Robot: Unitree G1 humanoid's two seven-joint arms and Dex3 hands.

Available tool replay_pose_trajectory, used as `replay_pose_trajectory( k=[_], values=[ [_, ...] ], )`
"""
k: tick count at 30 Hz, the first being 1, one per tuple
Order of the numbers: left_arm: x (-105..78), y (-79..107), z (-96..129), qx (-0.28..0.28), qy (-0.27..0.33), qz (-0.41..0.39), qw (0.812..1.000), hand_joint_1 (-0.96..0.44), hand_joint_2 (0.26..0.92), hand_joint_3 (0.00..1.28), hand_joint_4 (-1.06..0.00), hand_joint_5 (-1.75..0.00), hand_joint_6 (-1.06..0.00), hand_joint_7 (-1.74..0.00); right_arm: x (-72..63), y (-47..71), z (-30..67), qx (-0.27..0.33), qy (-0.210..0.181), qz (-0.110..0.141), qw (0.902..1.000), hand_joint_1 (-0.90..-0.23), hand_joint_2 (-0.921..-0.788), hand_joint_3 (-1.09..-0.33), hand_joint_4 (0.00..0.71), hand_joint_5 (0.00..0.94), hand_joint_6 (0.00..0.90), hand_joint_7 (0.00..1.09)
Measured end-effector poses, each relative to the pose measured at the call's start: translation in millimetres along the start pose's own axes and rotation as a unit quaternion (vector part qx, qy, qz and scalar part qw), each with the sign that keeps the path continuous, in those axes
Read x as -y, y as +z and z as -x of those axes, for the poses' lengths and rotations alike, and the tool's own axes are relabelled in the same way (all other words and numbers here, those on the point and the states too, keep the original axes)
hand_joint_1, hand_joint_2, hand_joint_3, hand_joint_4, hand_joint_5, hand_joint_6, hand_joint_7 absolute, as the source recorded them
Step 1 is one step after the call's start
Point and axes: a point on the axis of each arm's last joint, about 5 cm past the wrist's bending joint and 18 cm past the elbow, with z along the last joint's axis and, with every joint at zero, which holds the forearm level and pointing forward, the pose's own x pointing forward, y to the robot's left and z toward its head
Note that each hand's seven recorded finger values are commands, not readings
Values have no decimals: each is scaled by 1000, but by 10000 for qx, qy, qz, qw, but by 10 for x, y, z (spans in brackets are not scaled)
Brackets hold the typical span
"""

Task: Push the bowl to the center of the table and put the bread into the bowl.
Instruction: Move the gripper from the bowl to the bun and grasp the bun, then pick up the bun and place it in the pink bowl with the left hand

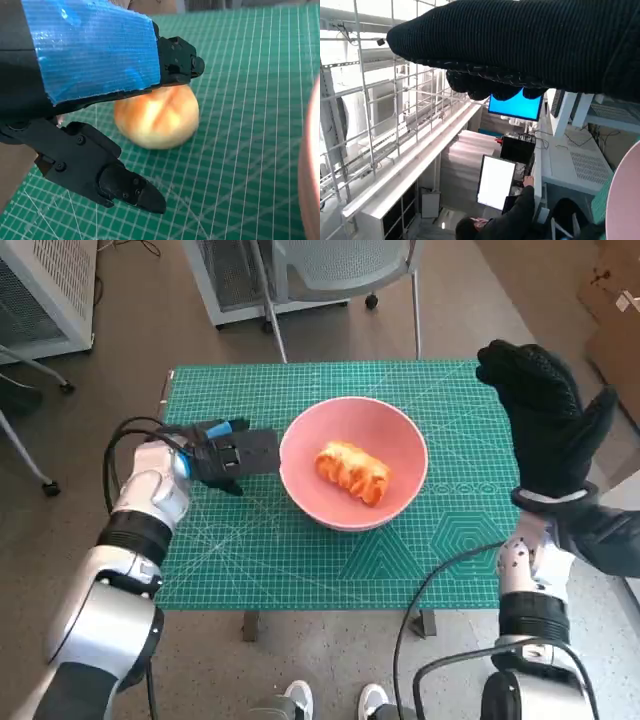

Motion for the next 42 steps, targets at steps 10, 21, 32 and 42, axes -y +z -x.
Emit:
replay_pose_trajectory(
  k=[10,21,32,42],
  values=[
    [75,14,-25,-131,386,-177,9990,218,870,44,-636,-887,-584,-84,29,35,-6,46,27,82,10000,-618,-921,-750,249,1,324,4],
    [180,-55,-44,-271,954,-558,9935,18,919,114,-616,-1144,-599,-1256,37,35,21,17,14,97,10000,-618,-921,-750,245,0,323,3],
    [101,-144,-18,-148,1136,-471,9923,2,920,99,-648,-1161,-594,-1257,33,30,26,-12,26,84,10000,-618,-921,-746,244,1,323,3],
    [-237,18,130,667,2227,-397,9718,2,917,63,-695,-1142,-642,-1176,18,19,20,-37,52,52,10000,-620,-921,-742,246,1,323,3]
  ],
)
